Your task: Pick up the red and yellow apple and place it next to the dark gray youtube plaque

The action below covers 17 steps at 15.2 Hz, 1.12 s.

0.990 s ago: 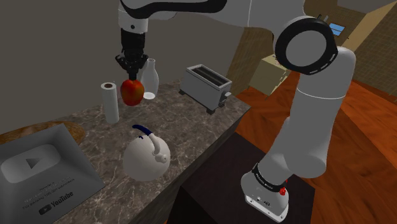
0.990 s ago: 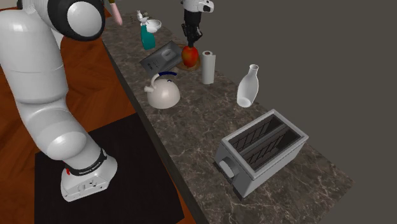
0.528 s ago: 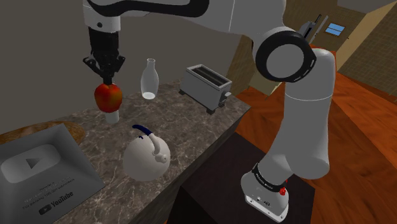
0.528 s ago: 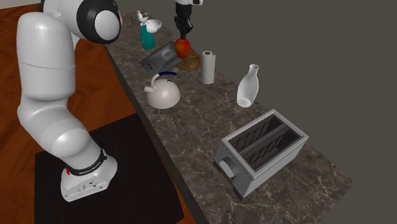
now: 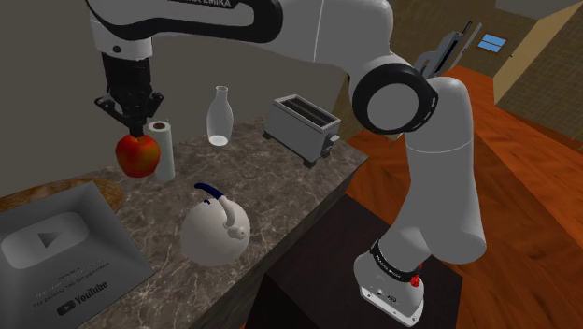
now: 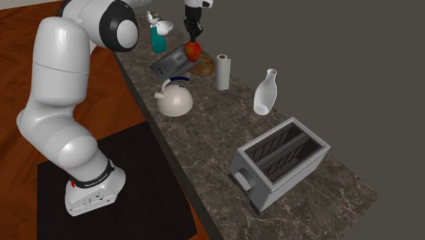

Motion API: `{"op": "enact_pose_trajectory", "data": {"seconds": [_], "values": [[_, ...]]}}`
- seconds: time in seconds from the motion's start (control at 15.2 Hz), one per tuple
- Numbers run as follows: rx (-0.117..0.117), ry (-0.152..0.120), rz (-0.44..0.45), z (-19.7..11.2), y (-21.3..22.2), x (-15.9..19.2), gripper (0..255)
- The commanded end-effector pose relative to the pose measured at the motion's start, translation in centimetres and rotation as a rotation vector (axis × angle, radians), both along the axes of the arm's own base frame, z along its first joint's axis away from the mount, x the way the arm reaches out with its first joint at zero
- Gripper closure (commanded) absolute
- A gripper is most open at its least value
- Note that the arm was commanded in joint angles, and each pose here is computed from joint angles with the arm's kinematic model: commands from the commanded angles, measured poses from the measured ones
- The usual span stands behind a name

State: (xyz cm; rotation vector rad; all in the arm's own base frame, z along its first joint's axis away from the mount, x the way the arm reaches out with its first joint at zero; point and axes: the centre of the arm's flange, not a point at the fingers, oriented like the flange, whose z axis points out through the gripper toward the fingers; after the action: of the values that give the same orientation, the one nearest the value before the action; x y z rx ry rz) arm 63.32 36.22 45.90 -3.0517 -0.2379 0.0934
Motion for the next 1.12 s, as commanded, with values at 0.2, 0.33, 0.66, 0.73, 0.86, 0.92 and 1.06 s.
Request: {"op": "enact_pose_trajectory", "data": {"seconds": [0.2, 0.33, 0.66, 0.73, 0.86, 0.92, 1.06], "values": [[0.000, -0.001, 0.000, -2.6, 0.0, -0.1, 255], [0.000, -0.001, 0.000, -3.7, 0.0, -0.1, 255], [0.000, -0.001, 0.000, -6.3, 0.0, -0.1, 255], [0.000, -0.001, 0.000, -6.9, 0.0, -0.1, 255], [0.000, -0.001, 0.000, -7.9, 0.0, -0.1, 255], [0.000, -0.001, 0.000, -8.4, 0.0, -0.1, 255], [0.000, -0.001, 0.000, -9.5, 0.0, -0.1, 255]]}}
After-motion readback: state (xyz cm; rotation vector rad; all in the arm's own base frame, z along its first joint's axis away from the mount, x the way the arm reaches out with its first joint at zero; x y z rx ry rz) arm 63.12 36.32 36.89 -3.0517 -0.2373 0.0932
